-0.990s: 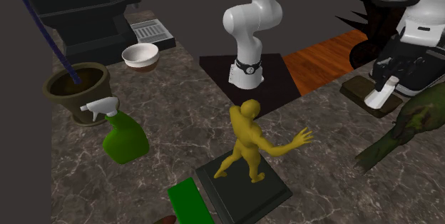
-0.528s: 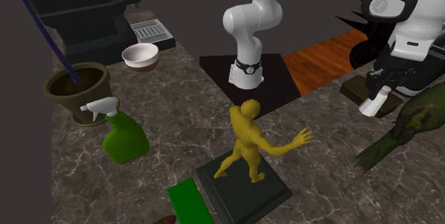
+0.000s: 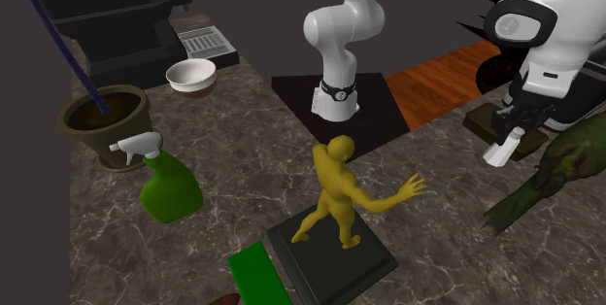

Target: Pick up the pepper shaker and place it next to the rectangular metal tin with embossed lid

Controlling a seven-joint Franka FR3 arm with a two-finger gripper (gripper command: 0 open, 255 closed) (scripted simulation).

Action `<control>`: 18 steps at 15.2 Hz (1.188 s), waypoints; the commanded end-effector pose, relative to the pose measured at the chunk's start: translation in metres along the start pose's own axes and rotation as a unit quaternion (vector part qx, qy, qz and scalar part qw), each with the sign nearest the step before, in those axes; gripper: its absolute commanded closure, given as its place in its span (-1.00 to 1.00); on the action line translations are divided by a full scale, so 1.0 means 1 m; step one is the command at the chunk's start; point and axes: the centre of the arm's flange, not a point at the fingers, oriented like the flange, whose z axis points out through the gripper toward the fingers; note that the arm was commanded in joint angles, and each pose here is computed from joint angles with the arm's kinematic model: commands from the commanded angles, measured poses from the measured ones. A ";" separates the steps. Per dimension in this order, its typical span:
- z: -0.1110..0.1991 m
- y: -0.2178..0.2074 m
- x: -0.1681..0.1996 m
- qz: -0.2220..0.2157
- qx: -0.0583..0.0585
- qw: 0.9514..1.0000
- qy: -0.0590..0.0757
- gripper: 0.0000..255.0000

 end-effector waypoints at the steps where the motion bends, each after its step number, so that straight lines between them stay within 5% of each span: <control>1: 0.001 0.000 0.000 0.000 0.000 1.000 0.000 1.00; 5: 0.001 0.000 0.000 0.000 0.000 1.000 0.000 1.00; 6: 0.001 0.000 0.000 0.000 0.000 1.000 0.000 -1.00; 11: 0.001 0.000 0.000 0.000 0.000 1.000 0.000 -1.00; 15: -0.049 0.000 0.000 0.000 0.000 1.000 0.000 -1.00; 18: -0.049 0.000 0.000 0.000 0.000 1.000 0.000 -1.00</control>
